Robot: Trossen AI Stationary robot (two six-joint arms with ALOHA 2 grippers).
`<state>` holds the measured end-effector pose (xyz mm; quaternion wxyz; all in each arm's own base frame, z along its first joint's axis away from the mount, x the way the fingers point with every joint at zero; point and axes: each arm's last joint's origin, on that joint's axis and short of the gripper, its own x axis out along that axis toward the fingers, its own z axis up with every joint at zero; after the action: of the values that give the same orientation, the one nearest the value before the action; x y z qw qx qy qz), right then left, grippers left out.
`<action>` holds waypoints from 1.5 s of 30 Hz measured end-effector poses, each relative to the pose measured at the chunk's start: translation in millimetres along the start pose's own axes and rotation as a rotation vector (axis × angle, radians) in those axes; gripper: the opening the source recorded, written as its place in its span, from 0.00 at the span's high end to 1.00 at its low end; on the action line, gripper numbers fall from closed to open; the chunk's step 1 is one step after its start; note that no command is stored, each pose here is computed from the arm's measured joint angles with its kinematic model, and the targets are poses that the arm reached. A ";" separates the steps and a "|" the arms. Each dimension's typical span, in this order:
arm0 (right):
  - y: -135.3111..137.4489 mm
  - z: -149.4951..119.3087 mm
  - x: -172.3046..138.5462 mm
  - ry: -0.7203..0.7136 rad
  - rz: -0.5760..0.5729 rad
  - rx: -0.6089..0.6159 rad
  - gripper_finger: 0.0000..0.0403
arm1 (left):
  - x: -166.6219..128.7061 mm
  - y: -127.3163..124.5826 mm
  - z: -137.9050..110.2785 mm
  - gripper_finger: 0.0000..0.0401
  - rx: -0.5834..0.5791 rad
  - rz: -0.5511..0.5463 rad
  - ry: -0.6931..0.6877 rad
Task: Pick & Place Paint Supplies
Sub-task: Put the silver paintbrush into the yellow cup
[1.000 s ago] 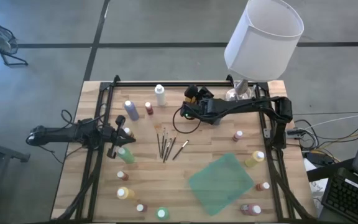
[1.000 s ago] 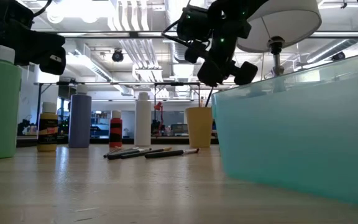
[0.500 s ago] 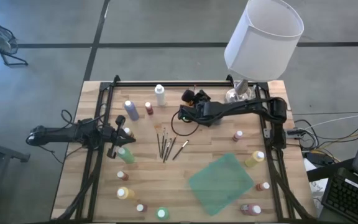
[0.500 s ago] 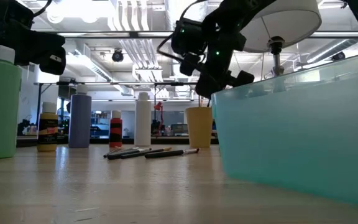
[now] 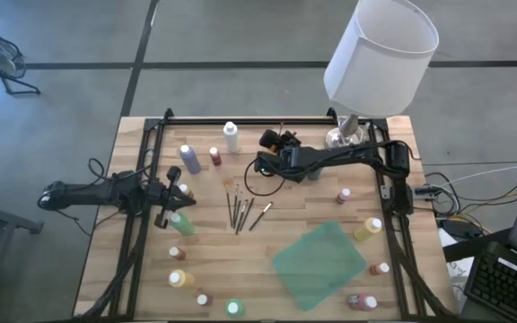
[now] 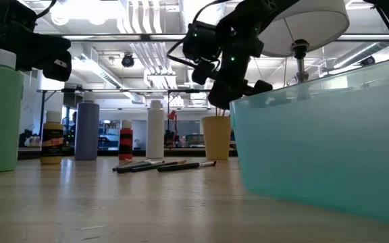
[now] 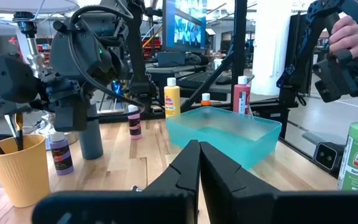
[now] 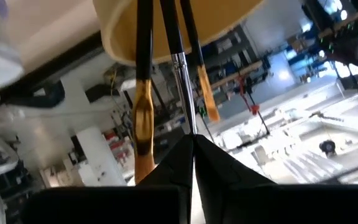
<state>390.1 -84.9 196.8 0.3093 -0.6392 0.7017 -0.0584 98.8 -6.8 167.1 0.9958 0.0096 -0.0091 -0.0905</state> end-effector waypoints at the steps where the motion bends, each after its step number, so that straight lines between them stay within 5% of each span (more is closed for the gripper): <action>1: 0.0 0.3 -0.3 -0.011 0.001 -0.001 0.97 | 0.0 0.0 0.0 0.97 0.000 0.000 0.000; 22: -8.2 -23.8 -15.3 -0.006 -0.040 0.069 0.56 | 0.0 0.0 0.0 0.97 0.000 0.001 0.000; 45: -76.0 -99.5 -94.7 -0.092 -0.258 0.410 0.68 | 0.0 0.0 0.0 0.97 0.000 0.000 0.000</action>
<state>404.1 -41.1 346.9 0.4540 -0.6492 0.5732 -0.2095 98.9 -6.7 167.1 0.9958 0.0094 -0.0091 -0.0903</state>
